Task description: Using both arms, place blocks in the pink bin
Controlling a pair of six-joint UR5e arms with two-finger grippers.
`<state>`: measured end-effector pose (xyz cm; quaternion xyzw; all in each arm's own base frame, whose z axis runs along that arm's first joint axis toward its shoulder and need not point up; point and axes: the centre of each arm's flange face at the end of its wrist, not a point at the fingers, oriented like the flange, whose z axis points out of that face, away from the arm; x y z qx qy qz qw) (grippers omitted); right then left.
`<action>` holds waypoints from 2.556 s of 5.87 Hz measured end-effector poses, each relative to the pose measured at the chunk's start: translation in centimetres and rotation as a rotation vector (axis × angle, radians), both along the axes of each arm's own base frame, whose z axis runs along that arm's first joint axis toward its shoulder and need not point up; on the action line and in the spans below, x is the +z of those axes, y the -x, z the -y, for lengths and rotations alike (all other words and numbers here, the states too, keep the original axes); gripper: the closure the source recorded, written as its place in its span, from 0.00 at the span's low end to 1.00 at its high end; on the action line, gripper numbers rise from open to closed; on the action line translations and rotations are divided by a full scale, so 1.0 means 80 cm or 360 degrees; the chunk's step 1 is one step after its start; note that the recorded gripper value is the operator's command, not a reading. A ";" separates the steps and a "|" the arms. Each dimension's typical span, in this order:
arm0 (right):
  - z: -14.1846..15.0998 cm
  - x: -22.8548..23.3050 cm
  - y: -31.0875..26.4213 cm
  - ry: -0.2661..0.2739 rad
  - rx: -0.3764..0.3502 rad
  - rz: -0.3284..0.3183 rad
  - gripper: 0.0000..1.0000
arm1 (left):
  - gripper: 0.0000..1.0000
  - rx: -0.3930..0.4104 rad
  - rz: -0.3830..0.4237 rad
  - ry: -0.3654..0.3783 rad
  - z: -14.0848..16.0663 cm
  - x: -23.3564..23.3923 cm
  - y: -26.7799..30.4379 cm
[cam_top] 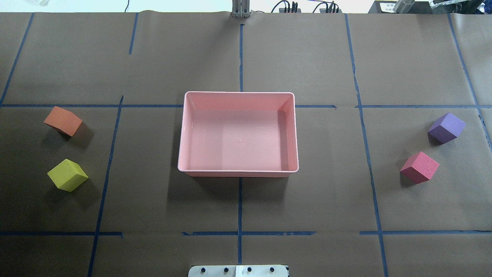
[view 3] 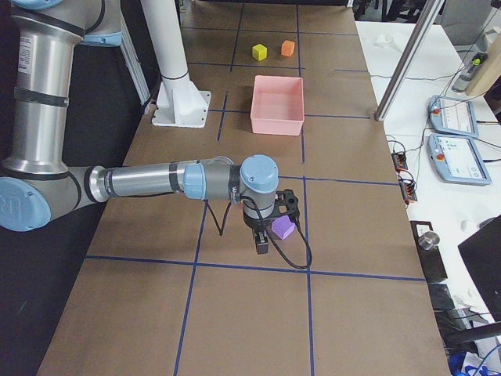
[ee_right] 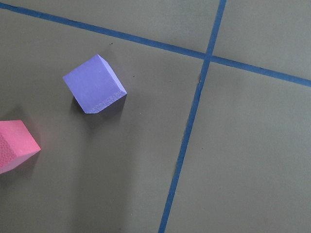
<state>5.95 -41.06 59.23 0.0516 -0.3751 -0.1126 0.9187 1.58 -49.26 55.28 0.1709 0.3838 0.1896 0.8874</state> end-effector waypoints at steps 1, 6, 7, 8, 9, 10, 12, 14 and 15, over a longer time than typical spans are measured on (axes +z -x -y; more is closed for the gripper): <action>0.000 -0.003 0.000 -0.0010 -0.0003 0.0001 0.00 | 0.00 0.0156 -0.0017 -0.0064 -0.004 -0.009 -0.067; -0.001 -0.007 0.001 -0.0026 -0.0013 0.0003 0.00 | 0.00 0.0343 -0.0083 -0.0241 -0.108 -0.023 -0.293; -0.002 -0.006 0.001 -0.0023 -0.0013 0.0004 0.00 | 0.00 0.0373 -0.0115 -0.0219 -0.123 -0.024 -0.311; -0.003 -0.005 0.001 -0.0020 -0.0012 0.0004 0.00 | 0.00 0.0409 -0.0157 -0.0191 -0.132 -0.027 -0.318; -0.004 -0.004 0.001 -0.0016 -0.0011 0.0004 0.00 | 0.00 0.0438 -0.0183 -0.0169 -0.137 -0.027 -0.321; -0.005 -0.003 0.001 -0.0013 -0.0011 0.0004 0.00 | 0.00 0.0456 -0.0180 -0.0146 -0.142 -0.023 -0.329; -0.005 -0.002 0.001 -0.0009 -0.0011 0.0004 0.00 | 0.21 0.0480 -0.0151 -0.0113 -0.154 -0.011 -0.348; -0.005 -0.002 0.001 -0.0007 -0.0011 0.0004 0.00 | 0.57 0.0472 -0.0112 -0.0109 -0.159 -0.003 -0.359; -0.005 -0.002 0.001 -0.0008 -0.0011 0.0004 0.00 | 0.59 0.0462 -0.0114 -0.0126 -0.157 -0.009 -0.361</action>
